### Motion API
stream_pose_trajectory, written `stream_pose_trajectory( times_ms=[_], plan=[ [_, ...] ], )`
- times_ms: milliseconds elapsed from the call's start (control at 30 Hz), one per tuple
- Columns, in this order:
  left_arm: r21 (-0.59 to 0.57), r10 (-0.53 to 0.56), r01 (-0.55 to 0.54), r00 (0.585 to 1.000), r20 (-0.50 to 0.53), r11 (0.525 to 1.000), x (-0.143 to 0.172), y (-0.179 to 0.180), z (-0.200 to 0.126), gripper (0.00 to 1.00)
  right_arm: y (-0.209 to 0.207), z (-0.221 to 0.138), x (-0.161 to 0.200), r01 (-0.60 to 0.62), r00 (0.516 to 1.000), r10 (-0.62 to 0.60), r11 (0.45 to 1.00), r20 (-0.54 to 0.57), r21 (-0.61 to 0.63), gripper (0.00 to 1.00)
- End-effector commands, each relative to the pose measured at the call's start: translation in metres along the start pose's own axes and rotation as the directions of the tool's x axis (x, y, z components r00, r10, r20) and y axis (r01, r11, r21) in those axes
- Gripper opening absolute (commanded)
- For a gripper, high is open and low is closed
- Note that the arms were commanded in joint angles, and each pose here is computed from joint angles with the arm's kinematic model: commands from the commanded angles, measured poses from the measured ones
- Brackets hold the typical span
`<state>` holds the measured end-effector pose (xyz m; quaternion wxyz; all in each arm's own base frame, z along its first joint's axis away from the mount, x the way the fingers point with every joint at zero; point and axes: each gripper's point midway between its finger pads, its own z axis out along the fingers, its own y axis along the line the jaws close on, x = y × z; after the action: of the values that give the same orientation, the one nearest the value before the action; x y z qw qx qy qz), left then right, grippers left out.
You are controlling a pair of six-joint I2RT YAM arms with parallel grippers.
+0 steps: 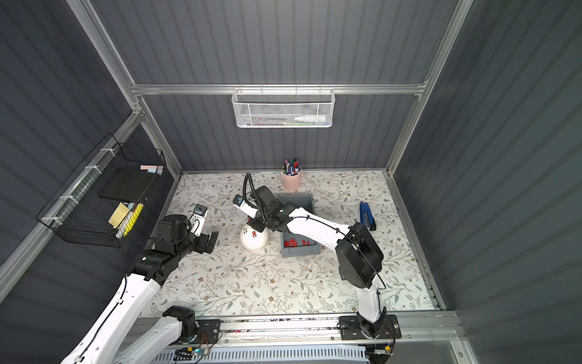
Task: Cover the protruding screws with screw protection sleeves
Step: Attach the screw protection sleeve to the screw.
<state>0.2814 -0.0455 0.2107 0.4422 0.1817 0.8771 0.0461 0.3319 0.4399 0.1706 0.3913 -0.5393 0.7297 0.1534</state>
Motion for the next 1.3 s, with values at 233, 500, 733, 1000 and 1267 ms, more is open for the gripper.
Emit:
stream_pose_trajectory(
  times_ms=[233,500,733,1000,1267],
  plan=[
    [0.010,-0.011,0.011,0.999,-0.030,1.000,0.007,-0.002,0.001,0.99,0.004,0.004,0.007,0.004,1.000,-0.004,1.000,-0.022,-0.014,0.03],
    [0.013,-0.011,0.012,0.999,-0.033,1.000,0.008,-0.003,0.002,0.99,0.006,0.008,0.013,0.003,0.999,-0.003,1.000,-0.040,-0.021,0.03],
    [0.016,-0.015,0.015,0.999,-0.035,1.000,0.008,-0.003,0.003,0.99,0.005,0.013,0.017,-0.005,0.999,0.004,1.000,-0.053,-0.017,0.04],
    [0.019,-0.013,0.014,0.999,-0.038,1.000,0.009,-0.004,0.004,0.99,0.014,0.009,0.020,-0.002,0.999,-0.001,0.998,-0.051,-0.058,0.03],
    [0.024,-0.017,0.017,0.999,-0.039,1.000,0.009,-0.005,0.004,1.00,0.019,-0.001,0.014,-0.003,1.000,0.002,0.997,-0.009,-0.076,0.03]
  ],
)
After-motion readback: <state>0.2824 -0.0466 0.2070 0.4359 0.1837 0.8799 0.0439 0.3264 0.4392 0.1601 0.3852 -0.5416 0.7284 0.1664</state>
